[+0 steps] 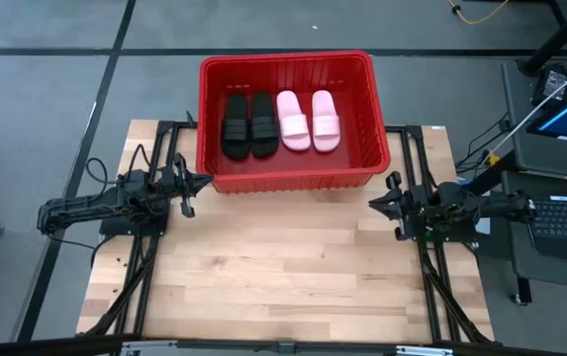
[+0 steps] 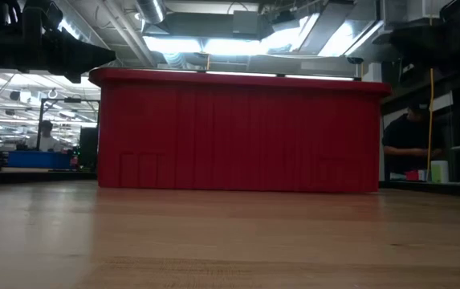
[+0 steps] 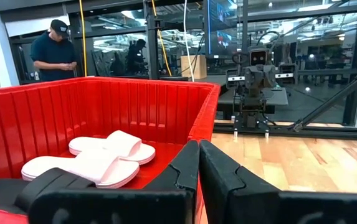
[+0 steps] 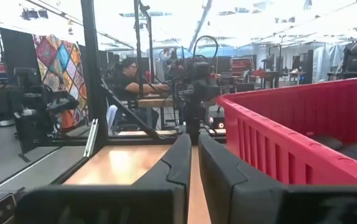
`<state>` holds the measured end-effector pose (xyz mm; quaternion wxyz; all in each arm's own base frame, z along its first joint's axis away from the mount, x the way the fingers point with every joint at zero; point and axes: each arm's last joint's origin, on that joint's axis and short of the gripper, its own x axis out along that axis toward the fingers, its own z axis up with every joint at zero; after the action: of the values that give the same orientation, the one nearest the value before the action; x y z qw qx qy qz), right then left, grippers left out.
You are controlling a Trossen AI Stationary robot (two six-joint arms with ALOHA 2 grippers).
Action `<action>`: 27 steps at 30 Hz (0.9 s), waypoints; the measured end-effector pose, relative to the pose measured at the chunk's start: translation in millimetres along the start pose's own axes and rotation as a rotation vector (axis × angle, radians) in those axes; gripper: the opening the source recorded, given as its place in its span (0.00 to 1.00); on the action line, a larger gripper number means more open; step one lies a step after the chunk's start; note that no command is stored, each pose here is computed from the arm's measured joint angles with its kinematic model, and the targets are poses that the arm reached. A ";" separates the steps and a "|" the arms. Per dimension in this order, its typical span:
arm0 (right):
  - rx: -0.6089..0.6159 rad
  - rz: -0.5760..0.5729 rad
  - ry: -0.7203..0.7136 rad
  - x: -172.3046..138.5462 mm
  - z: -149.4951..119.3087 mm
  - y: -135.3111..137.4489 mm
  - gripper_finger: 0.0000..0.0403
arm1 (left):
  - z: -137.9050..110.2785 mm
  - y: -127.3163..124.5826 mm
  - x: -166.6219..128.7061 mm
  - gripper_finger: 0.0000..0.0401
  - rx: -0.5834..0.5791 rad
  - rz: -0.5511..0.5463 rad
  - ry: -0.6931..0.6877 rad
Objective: Pick and place slides into bin
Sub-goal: Return to Home Position
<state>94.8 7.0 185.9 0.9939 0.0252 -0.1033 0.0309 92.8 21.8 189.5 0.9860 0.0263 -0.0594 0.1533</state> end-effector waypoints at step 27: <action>-0.035 0.053 0.013 -0.1 -1.3 5.2 0.08 | 0.0 0.0 0.0 0.02 0.000 0.000 0.000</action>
<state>94.7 12.3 184.8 0.9936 0.0051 -0.0980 0.0555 92.8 21.8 189.5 0.9860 0.0263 -0.0595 0.1535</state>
